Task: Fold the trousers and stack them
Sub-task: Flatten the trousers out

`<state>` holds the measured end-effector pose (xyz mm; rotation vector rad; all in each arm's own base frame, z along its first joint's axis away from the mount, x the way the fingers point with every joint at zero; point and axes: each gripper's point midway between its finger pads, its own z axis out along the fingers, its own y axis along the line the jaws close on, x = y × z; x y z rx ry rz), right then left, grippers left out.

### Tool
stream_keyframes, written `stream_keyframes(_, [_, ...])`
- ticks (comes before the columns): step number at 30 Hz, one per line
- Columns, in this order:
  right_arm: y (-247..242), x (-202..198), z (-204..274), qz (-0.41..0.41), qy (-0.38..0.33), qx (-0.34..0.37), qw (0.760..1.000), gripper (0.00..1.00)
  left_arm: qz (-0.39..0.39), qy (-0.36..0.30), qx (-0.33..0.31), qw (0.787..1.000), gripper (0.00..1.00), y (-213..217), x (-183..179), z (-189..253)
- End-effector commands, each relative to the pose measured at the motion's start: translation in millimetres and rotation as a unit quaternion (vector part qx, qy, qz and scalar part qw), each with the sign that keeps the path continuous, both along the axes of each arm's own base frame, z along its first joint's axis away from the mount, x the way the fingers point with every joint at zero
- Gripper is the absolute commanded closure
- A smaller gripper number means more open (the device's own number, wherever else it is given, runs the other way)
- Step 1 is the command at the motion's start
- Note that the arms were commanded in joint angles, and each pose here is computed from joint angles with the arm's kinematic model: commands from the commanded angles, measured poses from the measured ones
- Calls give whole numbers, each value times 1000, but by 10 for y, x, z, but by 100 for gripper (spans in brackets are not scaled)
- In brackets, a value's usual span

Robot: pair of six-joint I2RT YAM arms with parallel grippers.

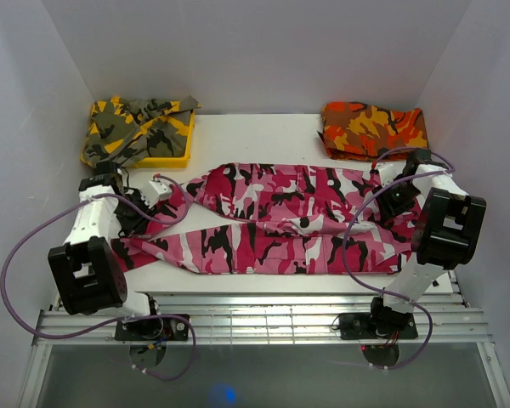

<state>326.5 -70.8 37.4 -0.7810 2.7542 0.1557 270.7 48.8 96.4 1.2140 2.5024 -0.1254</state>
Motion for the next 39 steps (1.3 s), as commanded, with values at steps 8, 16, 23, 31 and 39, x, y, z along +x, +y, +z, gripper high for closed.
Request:
stream_keyframes(8, [-18, 27, 75, 7, -11, -1, 1000, 49, -16, 38, 24, 999, 56, 70, -152, -343])
stream_keyframes(16, [-82, -31, -39, 4, -3, -15, 1000, 50, 18, -20, 33, 999, 100, 119, 52, -16])
stream_keyframes(23, [-109, -6, 75, -1, -20, -18, 1000, 51, 41, -112, 9, 993, 100, -14, 86, 684])
stream_keyframes(31, [-167, -6, 191, -1, -39, -28, 999, 52, 108, -144, -57, 982, 100, -251, -160, 1483])
stream_keyframes(39, [-238, 6, 157, -7, -34, -32, 999, 52, 267, -214, -60, 938, 100, 54, 193, 2103])
